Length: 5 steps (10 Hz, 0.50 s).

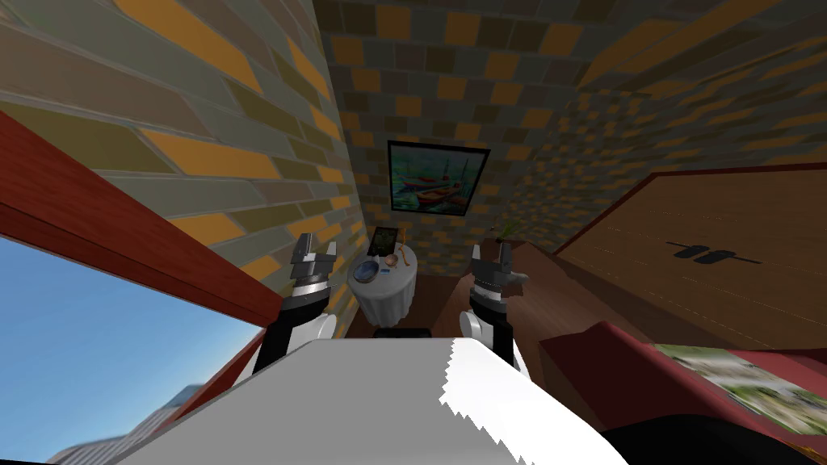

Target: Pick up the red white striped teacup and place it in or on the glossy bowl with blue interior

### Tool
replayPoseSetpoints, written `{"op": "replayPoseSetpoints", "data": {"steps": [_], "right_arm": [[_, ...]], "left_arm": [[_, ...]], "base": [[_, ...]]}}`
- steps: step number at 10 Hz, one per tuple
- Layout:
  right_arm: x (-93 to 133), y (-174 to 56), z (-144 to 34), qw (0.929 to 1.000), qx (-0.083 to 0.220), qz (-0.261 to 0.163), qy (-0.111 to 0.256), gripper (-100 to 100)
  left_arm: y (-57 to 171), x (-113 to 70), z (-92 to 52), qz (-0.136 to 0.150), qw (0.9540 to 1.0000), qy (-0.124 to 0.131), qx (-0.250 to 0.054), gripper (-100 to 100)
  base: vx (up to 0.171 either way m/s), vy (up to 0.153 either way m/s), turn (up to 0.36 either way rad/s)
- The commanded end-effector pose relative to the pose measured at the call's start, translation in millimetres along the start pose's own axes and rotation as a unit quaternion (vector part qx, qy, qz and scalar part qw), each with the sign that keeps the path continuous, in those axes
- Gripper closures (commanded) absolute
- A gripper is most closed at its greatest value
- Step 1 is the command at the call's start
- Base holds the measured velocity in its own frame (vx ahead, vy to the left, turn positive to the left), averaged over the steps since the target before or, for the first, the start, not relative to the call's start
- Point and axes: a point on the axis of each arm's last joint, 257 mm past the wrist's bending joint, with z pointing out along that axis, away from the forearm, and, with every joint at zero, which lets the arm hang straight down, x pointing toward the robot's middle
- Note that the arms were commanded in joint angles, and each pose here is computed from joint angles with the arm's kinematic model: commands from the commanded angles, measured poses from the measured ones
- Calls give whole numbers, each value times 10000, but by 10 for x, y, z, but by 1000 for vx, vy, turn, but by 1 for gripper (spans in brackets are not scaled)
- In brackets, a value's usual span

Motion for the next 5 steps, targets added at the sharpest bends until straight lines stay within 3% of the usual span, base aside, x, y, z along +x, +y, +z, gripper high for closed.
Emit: {"op": "replayPoseSetpoints", "data": {"steps": [1, 3, 5], "right_arm": [[0, 0, 0, 10000, 0, 0, 0, 0], [0, 0, 0, 10000, 0, 1, 0, 0], [0, 0, 0, 10000, 0, 1, -1, 0]], "left_arm": [[56, 34, 1, 62, 9998, 169, -71, -100], [180, 66, 1, 144, 9989, 380, -223, -100], [352, 69, 0, 208, 9975, 525, -430, -100]], "base": [[-7, -31, -7], [-23, -75, -6], [-16, -141, -12]]}}
